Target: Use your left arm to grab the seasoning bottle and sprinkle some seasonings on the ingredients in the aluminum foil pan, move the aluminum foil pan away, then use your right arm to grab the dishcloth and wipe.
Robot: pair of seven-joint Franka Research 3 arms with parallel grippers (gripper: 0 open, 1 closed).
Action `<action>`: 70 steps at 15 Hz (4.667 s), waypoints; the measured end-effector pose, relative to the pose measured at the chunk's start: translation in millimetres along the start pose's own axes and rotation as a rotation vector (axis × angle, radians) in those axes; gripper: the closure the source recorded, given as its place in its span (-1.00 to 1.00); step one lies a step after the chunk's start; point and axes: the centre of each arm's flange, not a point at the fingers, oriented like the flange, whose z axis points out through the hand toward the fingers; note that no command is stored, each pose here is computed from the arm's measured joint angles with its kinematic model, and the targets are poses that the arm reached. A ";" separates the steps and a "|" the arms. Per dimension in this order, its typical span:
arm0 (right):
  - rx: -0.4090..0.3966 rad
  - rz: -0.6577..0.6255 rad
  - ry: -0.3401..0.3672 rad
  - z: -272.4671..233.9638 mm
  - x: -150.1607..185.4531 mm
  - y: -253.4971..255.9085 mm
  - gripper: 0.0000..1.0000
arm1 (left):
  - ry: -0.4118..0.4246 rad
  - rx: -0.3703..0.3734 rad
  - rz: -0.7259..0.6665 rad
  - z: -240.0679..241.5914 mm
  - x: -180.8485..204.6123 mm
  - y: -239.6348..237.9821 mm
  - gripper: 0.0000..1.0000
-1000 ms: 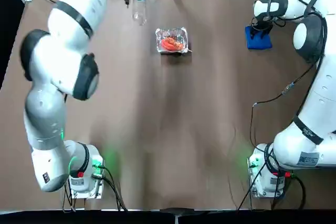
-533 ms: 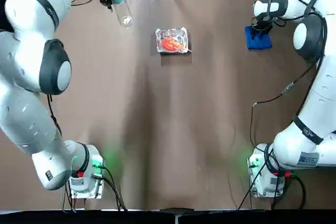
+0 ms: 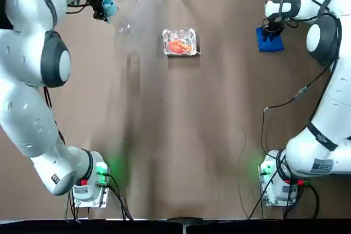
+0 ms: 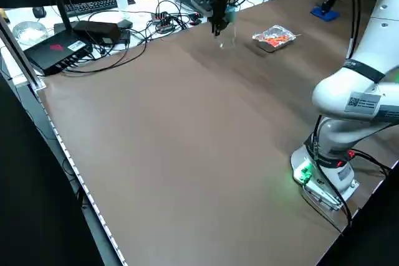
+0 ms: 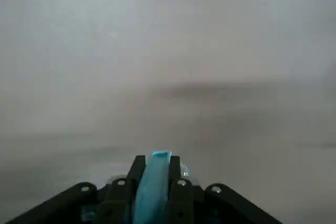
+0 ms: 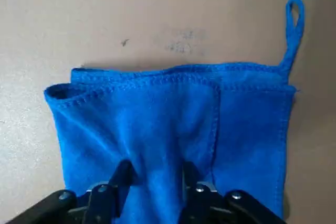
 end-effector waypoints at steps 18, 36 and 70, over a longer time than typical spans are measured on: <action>0.001 -0.006 0.001 -1.1 0.8 -1.1 0.83 | 0.192 0.112 0.055 78.6 45.0 -6.9 0.55; 0.003 -0.003 -0.011 -26.3 4.7 1.0 0.85 | 0.049 0.182 0.330 -78.8 -13.6 37.5 -0.99; 0.016 0.098 -0.101 -145.5 -14.5 -142.6 0.85 | -0.030 0.102 1.345 196.1 -323.1 -24.9 -0.81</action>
